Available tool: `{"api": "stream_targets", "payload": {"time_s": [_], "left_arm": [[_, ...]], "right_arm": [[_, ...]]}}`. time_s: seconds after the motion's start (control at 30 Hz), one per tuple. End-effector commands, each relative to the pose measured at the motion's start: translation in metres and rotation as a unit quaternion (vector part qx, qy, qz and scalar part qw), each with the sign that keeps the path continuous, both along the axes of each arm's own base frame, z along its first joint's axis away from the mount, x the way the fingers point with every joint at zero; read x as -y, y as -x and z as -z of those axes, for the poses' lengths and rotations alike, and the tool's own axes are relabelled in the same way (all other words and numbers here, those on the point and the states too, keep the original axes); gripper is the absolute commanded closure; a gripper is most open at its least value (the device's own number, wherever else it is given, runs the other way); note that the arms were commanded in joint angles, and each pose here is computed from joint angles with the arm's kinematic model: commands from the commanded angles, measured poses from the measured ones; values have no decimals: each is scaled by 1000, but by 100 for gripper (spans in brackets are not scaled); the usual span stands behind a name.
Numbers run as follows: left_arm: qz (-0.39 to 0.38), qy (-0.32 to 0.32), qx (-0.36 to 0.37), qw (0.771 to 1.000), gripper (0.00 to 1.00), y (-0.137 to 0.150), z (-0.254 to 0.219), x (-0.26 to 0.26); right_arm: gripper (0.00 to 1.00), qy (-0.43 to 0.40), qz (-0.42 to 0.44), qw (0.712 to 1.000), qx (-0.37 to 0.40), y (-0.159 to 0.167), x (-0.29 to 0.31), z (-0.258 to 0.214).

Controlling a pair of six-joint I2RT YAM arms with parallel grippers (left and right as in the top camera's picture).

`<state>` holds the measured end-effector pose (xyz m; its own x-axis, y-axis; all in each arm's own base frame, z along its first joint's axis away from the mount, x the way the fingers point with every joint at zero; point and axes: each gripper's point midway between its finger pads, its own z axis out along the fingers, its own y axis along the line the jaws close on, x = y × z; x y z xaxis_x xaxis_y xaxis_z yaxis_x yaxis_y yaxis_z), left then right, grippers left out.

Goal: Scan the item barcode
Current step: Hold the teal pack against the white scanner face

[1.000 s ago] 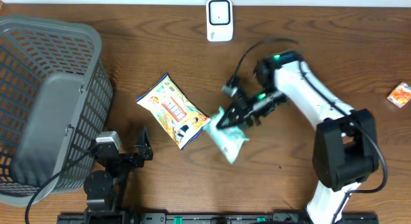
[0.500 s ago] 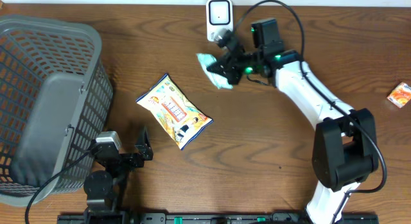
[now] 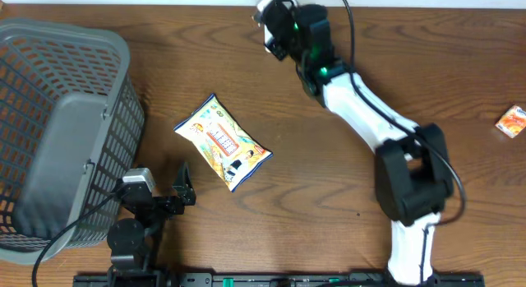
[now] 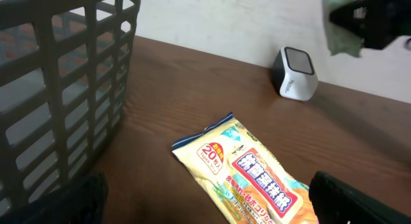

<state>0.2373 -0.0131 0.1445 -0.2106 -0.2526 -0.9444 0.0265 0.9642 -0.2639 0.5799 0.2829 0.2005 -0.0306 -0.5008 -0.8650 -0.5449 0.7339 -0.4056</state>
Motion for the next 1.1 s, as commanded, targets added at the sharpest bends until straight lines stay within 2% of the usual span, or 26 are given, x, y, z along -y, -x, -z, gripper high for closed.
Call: {"api": "stream_targets", "payload": {"time_s": [0.0,0.13,0.3,0.63,0.73,0.8,0.9,0.97,1.07], "left_arm": [[0,5,-18,1000,0,1,12,1],[0,5,-18,1000,0,1,12,1],[0,5,-18,1000,0,1,12,1],[0,4,-18,1000,0,1,12,1],[0,4,-18,1000,0,1,12,1],[0,5,-18,1000,0,1,12,1],[0,5,-18,1000,0,1,12,1],[0,5,-18,1000,0,1,12,1],[0,5,-18,1000,0,1,12,1]], "right_arm": [[99,7,31,999,38,-39,-2,-7],[99,23,46,997,50,-70,-11,4],[99,56,76,995,44,-88,-5,35],[99,85,72,994,21,-84,-6,60],[99,107,67,992,-12,-78,-3,77],[99,78,111,990,-47,-77,8,83],[99,57,202,972,-106,-70,53,62],[99,79,286,947,-120,-58,102,37],[99,105,420,890,-139,-32,189,9]]}}
